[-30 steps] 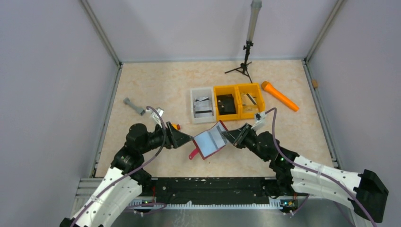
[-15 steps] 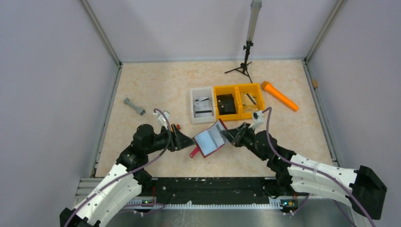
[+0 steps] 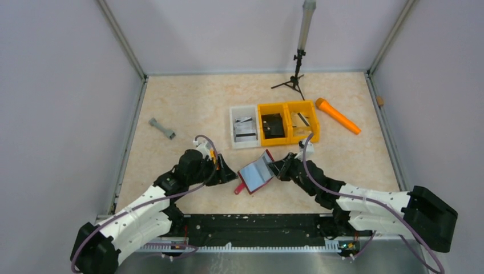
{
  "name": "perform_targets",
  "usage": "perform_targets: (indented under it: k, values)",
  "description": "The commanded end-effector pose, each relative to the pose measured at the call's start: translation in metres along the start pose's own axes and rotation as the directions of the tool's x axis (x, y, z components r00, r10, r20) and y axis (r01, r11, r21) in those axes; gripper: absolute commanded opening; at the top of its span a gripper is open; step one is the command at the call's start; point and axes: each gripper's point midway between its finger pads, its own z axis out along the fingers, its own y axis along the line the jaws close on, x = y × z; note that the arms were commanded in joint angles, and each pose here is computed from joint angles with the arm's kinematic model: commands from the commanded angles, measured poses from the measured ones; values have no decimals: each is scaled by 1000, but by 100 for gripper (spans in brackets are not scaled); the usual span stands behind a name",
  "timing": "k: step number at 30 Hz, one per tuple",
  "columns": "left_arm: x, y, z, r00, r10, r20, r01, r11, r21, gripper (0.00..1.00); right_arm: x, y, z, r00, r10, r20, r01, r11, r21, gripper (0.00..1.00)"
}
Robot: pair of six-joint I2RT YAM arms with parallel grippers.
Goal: Take the credit cards out of the card holder
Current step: Remove the credit card from the card holder.
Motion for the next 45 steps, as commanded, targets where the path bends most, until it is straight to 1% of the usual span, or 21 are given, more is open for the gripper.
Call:
perform_targets:
  k: [1, 5, 6, 12, 16, 21, 22, 23, 27, 31, 33, 34, 37, 38, 41, 44, 45]
  values:
    - [5, 16, 9, 999, 47, -5, -48, 996, -80, 70, -7, -8, 6, 996, -30, 78, 27, 998, 49, 0]
    - [5, -3, 14, 997, 82, -8, -83, 996, -43, 53, -3, -28, 9, 994, -54, 97, 40, 990, 139, 0]
    - [6, -9, 16, 996, 85, -10, -85, 996, -24, 51, 0, -29, 10, 994, -60, 95, 46, 988, 146, 0]
    - [15, -32, 42, 996, 71, -47, -68, 995, 71, 46, 15, -27, 13, 993, -113, 47, 105, 984, 146, 6]
    - [21, -35, 61, 993, 79, -85, -73, 995, 69, 48, 26, -29, 10, 991, -134, 2, 132, 980, 151, 10]
    - [22, -31, 78, 988, 101, -115, -98, 995, 28, 48, 45, -31, 3, 978, -186, -99, 197, 973, 119, 28]
    - [23, -29, 81, 986, 104, -128, -103, 995, 13, 48, 47, -29, 2, 974, -195, -118, 208, 973, 105, 34]
    - [24, -26, 84, 985, 107, -138, -109, 994, -3, 46, 50, -29, 0, 969, -204, -138, 219, 971, 100, 37]
    - [29, -8, 88, 974, 128, -188, -147, 985, -86, 34, 53, -24, -9, 961, -213, -175, 227, 972, 60, 44]
    - [31, 0, 90, 965, 149, -218, -177, 977, -119, 27, 51, -16, -17, 964, -207, -169, 212, 977, 10, 50]
    - [35, 4, 91, 959, 150, -242, -186, 974, -132, 25, 51, -9, -20, 964, -207, -169, 204, 978, -33, 50]
    - [36, 3, 91, 956, 154, -248, -190, 974, -125, 25, 51, -5, -21, 963, -207, -172, 201, 978, -53, 49]
    - [37, 4, 92, 953, 158, -257, -195, 973, -123, 23, 51, 2, -21, 960, -199, -195, 190, 980, -61, 39]
    - [37, 4, 91, 953, 161, -256, -197, 973, -122, 22, 52, 2, -21, 959, -196, -203, 189, 980, -53, 38]
    - [37, 4, 91, 951, 170, -258, -207, 971, -121, 21, 52, -4, -19, 958, -191, -216, 195, 981, -2, 36]
    - [38, 4, 91, 946, 181, -268, -219, 968, -120, 19, 53, -8, -17, 955, -194, -225, 203, 979, 18, 29]
    - [38, 4, 91, 945, 184, -270, -222, 968, -118, 19, 54, -7, -17, 955, -189, -226, 198, 980, 15, 29]
